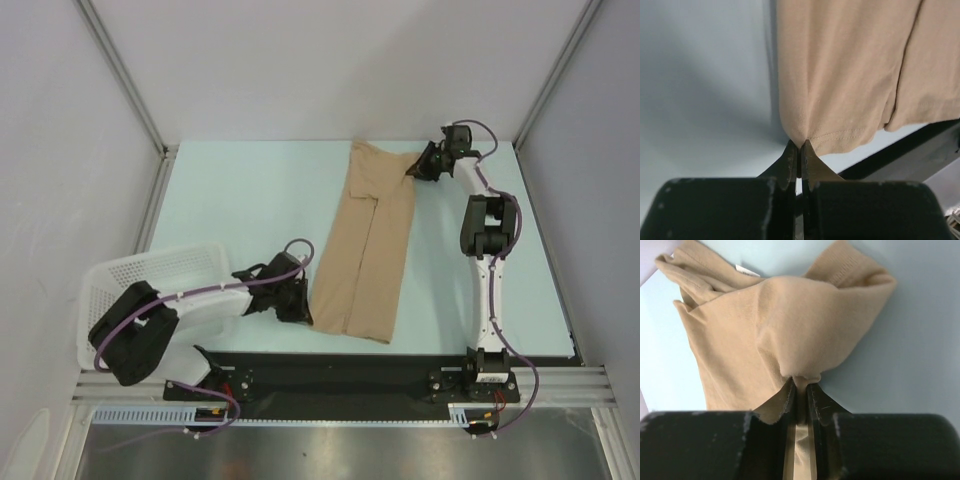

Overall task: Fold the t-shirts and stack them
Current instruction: Fold the tshirt

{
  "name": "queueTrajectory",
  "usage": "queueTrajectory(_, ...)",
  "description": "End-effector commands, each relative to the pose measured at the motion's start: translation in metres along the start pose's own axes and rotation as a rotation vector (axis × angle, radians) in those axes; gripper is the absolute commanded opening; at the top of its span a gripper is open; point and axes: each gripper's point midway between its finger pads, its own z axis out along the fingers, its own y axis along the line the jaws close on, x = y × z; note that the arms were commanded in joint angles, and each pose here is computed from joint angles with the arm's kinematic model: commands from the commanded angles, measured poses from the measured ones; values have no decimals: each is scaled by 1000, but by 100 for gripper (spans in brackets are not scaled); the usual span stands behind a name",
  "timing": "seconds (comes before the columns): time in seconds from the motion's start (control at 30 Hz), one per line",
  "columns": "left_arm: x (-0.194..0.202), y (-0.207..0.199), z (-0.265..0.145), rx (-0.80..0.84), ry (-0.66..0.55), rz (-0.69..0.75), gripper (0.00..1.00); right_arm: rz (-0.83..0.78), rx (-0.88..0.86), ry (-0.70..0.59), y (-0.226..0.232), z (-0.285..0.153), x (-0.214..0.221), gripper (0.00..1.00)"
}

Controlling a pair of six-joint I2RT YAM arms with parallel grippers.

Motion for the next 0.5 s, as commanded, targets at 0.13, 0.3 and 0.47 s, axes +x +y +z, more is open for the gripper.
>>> queueTrajectory(0.13, 17, -52, 14, 79, -41, -118, 0, -28, -70, 38, 47, 21, 21, 36)
queueTrajectory(0.3, 19, -90, 19, 87, -34, -43, 5, 34, 116, 54, 18, -16, 10, 69)
queueTrajectory(0.47, 27, -73, 2, 23, -45, -38, 51, 48, 296, 32, -12, -104, -5, 82)
